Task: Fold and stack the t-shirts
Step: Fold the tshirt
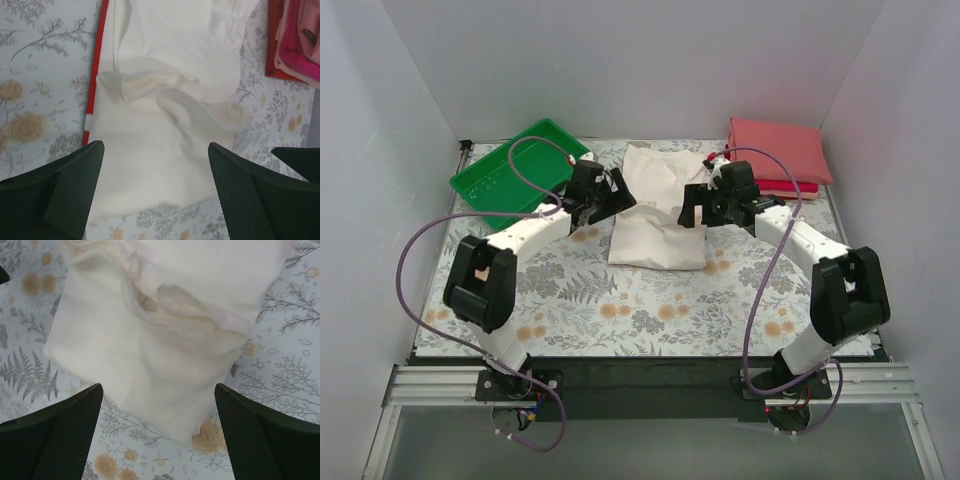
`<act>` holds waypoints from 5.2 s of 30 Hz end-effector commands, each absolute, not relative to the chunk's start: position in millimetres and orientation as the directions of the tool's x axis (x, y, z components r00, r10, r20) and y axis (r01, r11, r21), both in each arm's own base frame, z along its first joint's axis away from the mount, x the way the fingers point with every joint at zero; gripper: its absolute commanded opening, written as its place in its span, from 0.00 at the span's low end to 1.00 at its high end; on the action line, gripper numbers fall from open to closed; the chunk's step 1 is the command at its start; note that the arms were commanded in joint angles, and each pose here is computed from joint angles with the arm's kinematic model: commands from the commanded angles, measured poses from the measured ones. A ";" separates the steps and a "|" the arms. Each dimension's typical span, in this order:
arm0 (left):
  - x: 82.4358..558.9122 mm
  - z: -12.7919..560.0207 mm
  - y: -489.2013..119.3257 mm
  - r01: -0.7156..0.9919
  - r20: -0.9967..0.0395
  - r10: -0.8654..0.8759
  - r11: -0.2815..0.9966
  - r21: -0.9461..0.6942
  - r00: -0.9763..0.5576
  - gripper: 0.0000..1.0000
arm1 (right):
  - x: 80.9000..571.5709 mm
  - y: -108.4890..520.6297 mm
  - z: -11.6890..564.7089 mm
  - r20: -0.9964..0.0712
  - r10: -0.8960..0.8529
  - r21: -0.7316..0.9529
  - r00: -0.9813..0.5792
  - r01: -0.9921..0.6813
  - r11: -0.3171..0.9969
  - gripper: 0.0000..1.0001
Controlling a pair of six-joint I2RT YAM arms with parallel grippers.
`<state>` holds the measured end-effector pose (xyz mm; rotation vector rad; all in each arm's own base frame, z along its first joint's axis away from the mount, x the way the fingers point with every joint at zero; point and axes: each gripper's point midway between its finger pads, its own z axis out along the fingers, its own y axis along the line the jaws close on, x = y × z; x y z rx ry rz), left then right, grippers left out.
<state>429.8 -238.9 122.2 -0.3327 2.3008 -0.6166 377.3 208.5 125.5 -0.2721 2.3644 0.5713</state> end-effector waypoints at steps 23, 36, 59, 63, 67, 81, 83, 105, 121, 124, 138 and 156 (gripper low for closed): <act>345.0 68.8 -245.9 -0.090 -0.385 -0.446 0.739 -0.668 -0.808 0.88 | 503.4 299.5 87.2 -0.685 0.010 0.503 -0.728 -0.464 0.729 0.98; 328.6 113.9 -208.7 -0.108 -0.491 -0.513 0.761 -0.640 -0.704 0.89 | 443.8 211.3 193.2 -0.813 0.022 0.304 -0.581 -0.393 0.868 0.98; 312.4 34.4 -197.0 -0.274 -0.372 -0.497 0.815 -0.510 -0.784 0.68 | 287.3 181.0 57.3 -0.530 0.220 0.574 -0.819 -0.155 0.804 0.57; 310.6 24.5 -198.3 -0.285 -0.352 -0.490 0.820 -0.496 -0.797 0.59 | 289.6 181.6 47.0 -0.510 0.219 0.572 -0.832 -0.138 0.809 0.52; 309.2 16.7 -201.9 -0.285 -0.326 -0.479 0.821 -0.495 -0.815 0.46 | 292.4 181.1 37.6 -0.499 0.213 0.563 -0.840 -0.127 0.817 0.45; 287.9 3.0 -199.8 -0.341 -0.251 -0.505 0.802 -0.491 -0.826 0.00 | 268.5 184.7 17.8 -0.435 0.160 0.585 -0.886 -0.143 0.798 0.01; 272.5 -4.2 -193.0 -0.366 -0.223 -0.512 0.800 -0.476 -0.829 0.00 | 250.9 184.9 14.3 -0.416 0.136 0.601 -0.899 -0.160 0.783 0.01; 113.2 46.4 -184.5 -0.291 -0.104 -0.460 0.704 -0.648 -0.882 0.00 | 69.7 174.8 2.8 -0.254 -0.031 0.605 -0.967 -0.184 0.774 0.01; 163.6 112.6 -190.1 -0.191 -0.293 -0.546 0.663 -0.724 -0.785 0.00 | 130.2 197.4 88.8 -0.555 -0.005 0.555 -0.832 -0.375 0.743 0.01; 183.5 126.8 -185.4 -0.202 -0.344 -0.609 0.651 -0.732 -0.715 0.00 | 145.2 198.6 107.0 -0.608 0.012 0.525 -0.794 -0.391 0.756 0.01; 261.6 189.2 -173.9 -0.248 -0.515 -0.724 0.661 -0.708 -0.459 0.00 | 214.8 193.4 186.6 -0.794 0.049 0.351 -0.606 -0.391 0.851 0.01; 362.8 233.4 -179.9 -0.229 -0.655 -0.680 0.730 -0.643 -0.329 0.00 | 292.2 192.4 208.9 -0.784 0.010 0.358 -0.620 -0.439 0.824 0.01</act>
